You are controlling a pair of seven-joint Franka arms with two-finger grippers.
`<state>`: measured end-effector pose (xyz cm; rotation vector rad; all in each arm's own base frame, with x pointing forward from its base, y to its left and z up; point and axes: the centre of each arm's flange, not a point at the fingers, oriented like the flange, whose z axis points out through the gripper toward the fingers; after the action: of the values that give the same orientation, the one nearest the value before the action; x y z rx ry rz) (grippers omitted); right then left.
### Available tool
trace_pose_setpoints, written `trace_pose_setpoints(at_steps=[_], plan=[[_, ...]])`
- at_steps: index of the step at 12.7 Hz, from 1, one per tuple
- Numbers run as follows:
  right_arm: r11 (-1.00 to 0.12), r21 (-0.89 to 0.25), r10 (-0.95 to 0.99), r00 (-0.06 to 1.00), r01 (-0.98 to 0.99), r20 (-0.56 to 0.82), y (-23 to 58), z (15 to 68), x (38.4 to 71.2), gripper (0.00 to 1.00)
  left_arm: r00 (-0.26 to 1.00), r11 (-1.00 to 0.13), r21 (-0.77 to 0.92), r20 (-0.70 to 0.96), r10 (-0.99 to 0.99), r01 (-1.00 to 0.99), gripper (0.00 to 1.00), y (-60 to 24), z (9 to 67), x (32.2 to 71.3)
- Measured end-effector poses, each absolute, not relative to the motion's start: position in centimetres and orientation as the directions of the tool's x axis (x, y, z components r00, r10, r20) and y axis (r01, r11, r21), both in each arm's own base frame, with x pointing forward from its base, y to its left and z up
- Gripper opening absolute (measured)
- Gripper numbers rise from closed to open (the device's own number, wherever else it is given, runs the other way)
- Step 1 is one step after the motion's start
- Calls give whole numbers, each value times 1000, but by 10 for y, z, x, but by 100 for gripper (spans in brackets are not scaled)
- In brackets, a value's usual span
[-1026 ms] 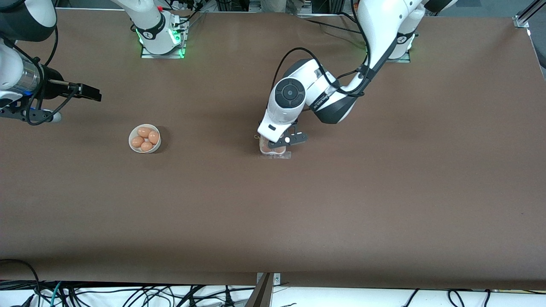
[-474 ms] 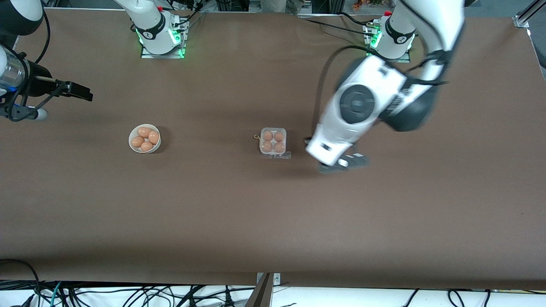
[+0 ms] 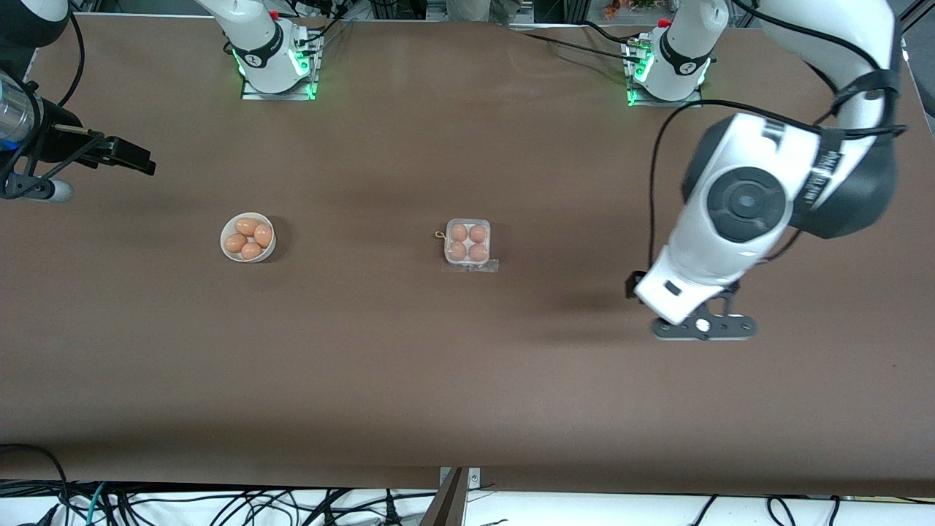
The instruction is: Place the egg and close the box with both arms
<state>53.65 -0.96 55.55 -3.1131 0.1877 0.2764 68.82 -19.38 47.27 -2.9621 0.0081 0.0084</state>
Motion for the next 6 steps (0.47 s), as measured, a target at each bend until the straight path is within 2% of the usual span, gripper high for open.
trace_pose_setpoints(at_steps=[6], plan=[[-999, -14, -29, 987, -32, -156, -3, 566, 533, 100, 995, -980, -171, -5, -99, -98, 100, -78, 505, 705]])
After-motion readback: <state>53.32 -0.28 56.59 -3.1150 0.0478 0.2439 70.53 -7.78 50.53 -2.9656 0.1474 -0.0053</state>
